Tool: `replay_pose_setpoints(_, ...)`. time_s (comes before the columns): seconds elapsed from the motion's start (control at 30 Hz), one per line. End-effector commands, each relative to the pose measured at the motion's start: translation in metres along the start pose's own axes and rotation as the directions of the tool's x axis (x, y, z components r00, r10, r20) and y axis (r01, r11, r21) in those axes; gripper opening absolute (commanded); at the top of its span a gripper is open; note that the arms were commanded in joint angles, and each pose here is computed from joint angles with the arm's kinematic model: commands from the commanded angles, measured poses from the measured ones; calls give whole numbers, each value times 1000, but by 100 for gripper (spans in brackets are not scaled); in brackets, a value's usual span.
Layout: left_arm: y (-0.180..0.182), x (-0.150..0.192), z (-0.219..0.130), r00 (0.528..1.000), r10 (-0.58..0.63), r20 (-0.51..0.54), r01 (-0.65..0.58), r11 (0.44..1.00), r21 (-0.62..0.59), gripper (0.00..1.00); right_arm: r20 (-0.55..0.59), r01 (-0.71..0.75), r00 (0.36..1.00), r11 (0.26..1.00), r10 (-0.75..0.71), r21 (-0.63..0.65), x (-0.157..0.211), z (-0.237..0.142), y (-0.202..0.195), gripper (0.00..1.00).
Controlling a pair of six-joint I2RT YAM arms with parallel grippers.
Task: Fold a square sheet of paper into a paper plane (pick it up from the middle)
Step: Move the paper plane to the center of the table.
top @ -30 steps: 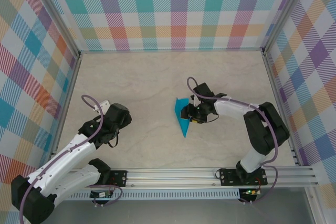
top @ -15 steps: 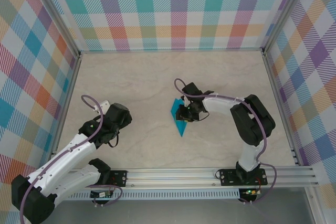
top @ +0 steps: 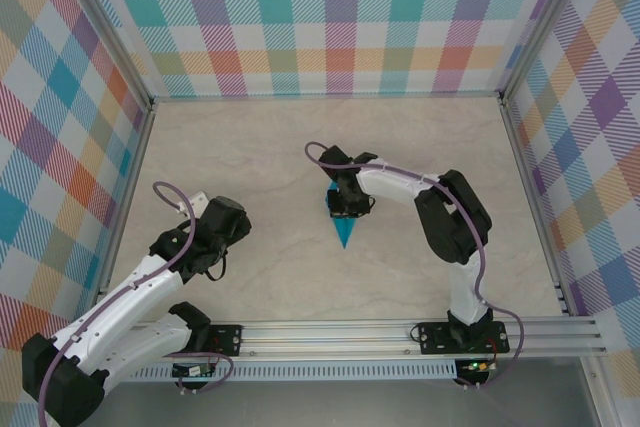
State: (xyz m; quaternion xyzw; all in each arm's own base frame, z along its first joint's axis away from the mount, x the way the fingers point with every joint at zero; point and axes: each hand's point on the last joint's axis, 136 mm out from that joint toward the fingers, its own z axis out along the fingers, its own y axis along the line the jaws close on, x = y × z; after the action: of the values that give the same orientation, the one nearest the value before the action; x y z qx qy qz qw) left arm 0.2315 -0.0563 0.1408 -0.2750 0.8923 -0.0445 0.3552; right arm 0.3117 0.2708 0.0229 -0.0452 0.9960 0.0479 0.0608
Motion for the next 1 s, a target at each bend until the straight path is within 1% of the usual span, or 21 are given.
replay_pose_setpoints(0.0, 10, 4, 4, 1000, -22, -9, 22, 999, -25, 85, -58, 26, 998, 995, -20, 92, 12, 6, -12, 15)
replay_pose_setpoints(0.2, 9, 6, 6, 1000, -28, -12, 28, 999, -23, 85, -82, 23, 997, 995, -15, 99, 15, 17, -11, 27)
replay_pose_setpoints(0.23, 8, 6, 7, 1000, -29, -12, 28, 999, -22, 85, -94, 31, 995, 994, -22, 102, 16, 19, -9, 28)
replay_pose_setpoints(0.43, 8, 7, 9, 1000, -27, -17, 26, 999, -29, 85, -160, 80, 986, 971, -44, 227, 34, 39, -15, 34)
replay_pose_setpoints(0.47, 8, 8, 10, 999, -26, -19, 25, 999, -30, 85, -176, 79, 984, 967, -36, 242, 38, 44, -16, 38)
replay_pose_setpoints(0.5, 8, 8, 10, 999, -27, -21, 27, 999, -32, 85, -190, 73, 981, 965, -25, 253, 43, 48, -16, 40)
replay_pose_setpoints(0.57, 8, 8, 11, 999, -25, -23, 25, 999, -36, 85, -183, 58, 983, 956, -5, 286, 45, 51, -19, 42)
replay_pose_setpoints(0.6, 7, 8, 11, 999, -27, -25, 26, 999, -35, 85, -176, 46, 984, 950, 9, 308, 46, 50, -22, 47)
replay_pose_setpoints(0.73, 7, 10, 13, 999, -26, -30, 25, 999, -36, 85, -159, -5, 986, 953, 56, 302, 43, 51, -16, 49)
replay_pose_setpoints(0.8, 5, 9, 12, 999, -28, -33, 27, 999, -33, 85, -152, -32, 985, 946, 85, 322, 42, 51, -18, 50)
replay_pose_setpoints(0.87, 4, 10, 13, 999, -22, -39, 21, 999, -31, 85, -145, -59, 984, 952, 107, 301, 40, 49, -14, 51)
replay_pose_setpoints(0.97, 2, 11, 13, 999, -15, -45, 14, 1000, -24, 85, -105, -74, 989, 961, 105, 266, 31, 32, -6, 51)
